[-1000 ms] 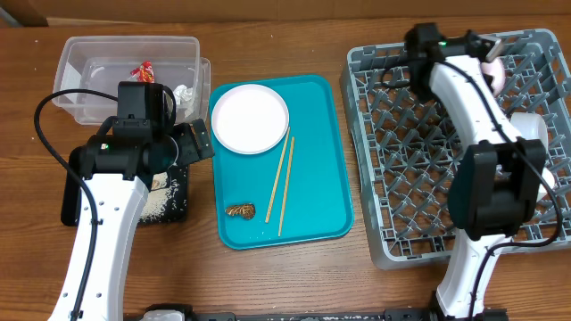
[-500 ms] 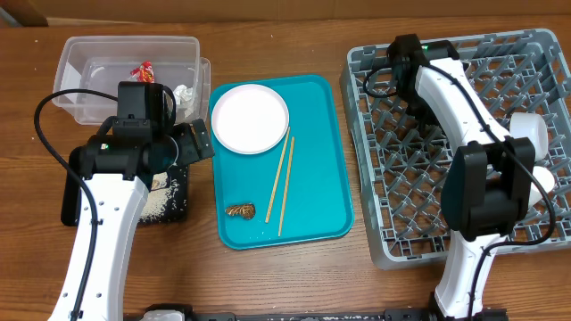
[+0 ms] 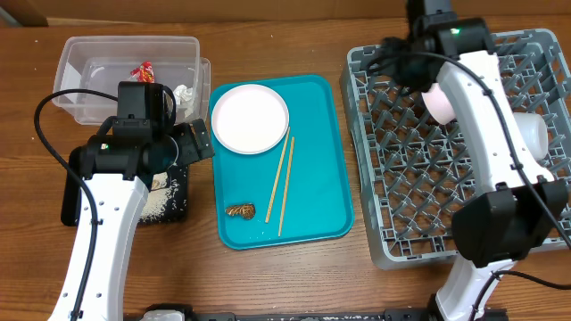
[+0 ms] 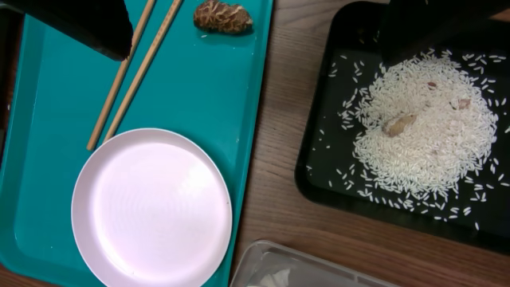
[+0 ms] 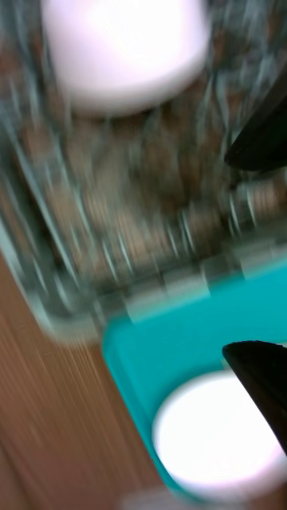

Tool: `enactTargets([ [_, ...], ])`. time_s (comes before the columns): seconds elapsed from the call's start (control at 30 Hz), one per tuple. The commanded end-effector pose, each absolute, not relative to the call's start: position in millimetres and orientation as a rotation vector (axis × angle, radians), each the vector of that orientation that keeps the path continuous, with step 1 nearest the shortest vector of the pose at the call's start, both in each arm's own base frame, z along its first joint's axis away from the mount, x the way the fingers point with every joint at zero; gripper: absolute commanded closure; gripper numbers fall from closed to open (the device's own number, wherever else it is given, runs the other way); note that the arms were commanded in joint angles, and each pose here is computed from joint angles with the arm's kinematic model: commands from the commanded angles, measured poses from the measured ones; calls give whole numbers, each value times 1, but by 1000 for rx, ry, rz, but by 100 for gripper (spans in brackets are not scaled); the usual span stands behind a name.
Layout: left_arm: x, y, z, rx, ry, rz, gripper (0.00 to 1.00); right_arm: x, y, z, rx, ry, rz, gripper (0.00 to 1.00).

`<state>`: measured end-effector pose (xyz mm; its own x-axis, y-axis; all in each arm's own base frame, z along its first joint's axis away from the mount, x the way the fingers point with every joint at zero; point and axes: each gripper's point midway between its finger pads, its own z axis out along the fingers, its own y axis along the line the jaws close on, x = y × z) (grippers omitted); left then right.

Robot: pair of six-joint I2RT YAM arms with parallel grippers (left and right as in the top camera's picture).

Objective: Sort waste into correct bins and load items into the dishwasher
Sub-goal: 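Carry the pink bowl into the dish rack and release it, then grasp the white plate edge on the teal tray with the right gripper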

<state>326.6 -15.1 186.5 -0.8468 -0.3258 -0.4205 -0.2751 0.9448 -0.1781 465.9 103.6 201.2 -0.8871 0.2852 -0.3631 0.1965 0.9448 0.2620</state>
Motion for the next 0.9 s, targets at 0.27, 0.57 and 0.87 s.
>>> enactTargets([
  [0.27,330,-16,188,-441,2636,-166,0,462,241,139,-133,2752,421,30],
  [0.57,328,-15,188,-442,2642,-164,0,463,282,68,-220,2798,346,33],
  [0.87,328,-15,188,-442,2642,-164,0,472,292,30,-227,2801,343,55],
])
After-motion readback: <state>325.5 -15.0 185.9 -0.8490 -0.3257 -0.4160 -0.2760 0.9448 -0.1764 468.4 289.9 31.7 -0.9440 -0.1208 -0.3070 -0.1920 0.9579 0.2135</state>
